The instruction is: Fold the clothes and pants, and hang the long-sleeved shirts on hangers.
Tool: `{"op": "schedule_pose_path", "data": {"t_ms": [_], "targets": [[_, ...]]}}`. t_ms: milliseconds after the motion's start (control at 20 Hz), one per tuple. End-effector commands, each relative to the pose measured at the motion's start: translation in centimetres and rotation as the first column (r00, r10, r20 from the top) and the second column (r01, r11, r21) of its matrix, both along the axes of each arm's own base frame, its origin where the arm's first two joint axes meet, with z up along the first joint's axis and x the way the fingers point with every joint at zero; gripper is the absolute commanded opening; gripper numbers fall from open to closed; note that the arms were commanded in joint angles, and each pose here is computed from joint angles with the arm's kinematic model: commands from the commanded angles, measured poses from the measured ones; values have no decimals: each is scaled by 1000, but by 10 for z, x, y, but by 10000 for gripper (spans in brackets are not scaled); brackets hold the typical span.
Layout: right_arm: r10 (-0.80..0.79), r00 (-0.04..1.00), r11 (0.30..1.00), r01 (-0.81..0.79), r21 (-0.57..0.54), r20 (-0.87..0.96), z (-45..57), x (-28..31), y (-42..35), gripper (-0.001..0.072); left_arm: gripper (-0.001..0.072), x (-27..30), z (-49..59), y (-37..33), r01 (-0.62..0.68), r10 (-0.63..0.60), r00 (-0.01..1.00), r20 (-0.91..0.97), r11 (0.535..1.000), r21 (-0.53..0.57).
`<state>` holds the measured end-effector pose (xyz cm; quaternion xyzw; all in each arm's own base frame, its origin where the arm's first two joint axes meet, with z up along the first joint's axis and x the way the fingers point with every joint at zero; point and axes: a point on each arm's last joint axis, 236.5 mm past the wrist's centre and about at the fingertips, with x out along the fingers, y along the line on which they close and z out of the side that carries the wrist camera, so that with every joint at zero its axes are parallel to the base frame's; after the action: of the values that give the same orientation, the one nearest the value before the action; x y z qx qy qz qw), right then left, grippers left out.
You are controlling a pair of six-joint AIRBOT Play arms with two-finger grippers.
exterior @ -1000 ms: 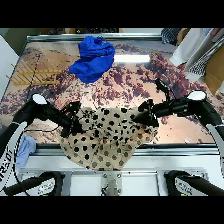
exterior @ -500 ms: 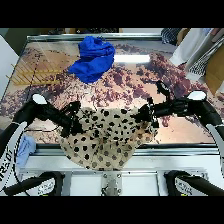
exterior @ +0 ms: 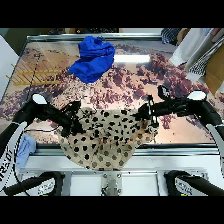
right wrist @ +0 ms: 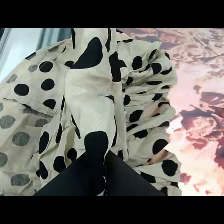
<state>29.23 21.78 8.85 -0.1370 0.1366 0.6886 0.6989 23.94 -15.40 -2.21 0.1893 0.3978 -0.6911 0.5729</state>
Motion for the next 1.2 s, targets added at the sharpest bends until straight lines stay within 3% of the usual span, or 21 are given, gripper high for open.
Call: {"op": "schedule_pose_path", "data": {"t_ms": [0,50,100,150,200,450,600,850,950,1150], "targets": [[4,1000,1000,-4,-2,16,-1,1,0,12,11,1,0,0,-9,9,1000,-6,1000,5],[5,1000,1000,-5,-2,16,-1,0,0,13,11,1,0,0,-37,38,999,-30,999,17],[5,1000,1000,-5,-2,16,-1,0,0,12,113,1,0,0,-66,67,996,-55,997,28],[5,1000,1000,-5,-3,16,-1,0,0,12,410,2,-1,0,-107,111,990,-87,993,47],[5,1000,1000,-5,-2,16,-1,0,0,12,499,5,-2,0,-167,175,977,-118,983,74],[3,1000,1000,-3,-2,15,-1,1,-1,12,497,15,-4,3,-317,341,922,-185,937,145],[-12,1000,1000,12,-1,-21,0,0,-1,11,497,38,6,16,-468,499,843,-199,864,183],[-18,999,1000,18,0,-40,0,0,0,11,498,73,44,51,-657,674,730,-118,738,153],[-24,999,1000,24,8,-43,3,0,0,10,498,85,56,69,-742,754,652,-83,656,133],[-52,998,998,53,18,-38,21,-3,0,10,497,100,87,116,-912,918,389,-84,396,109]]}}
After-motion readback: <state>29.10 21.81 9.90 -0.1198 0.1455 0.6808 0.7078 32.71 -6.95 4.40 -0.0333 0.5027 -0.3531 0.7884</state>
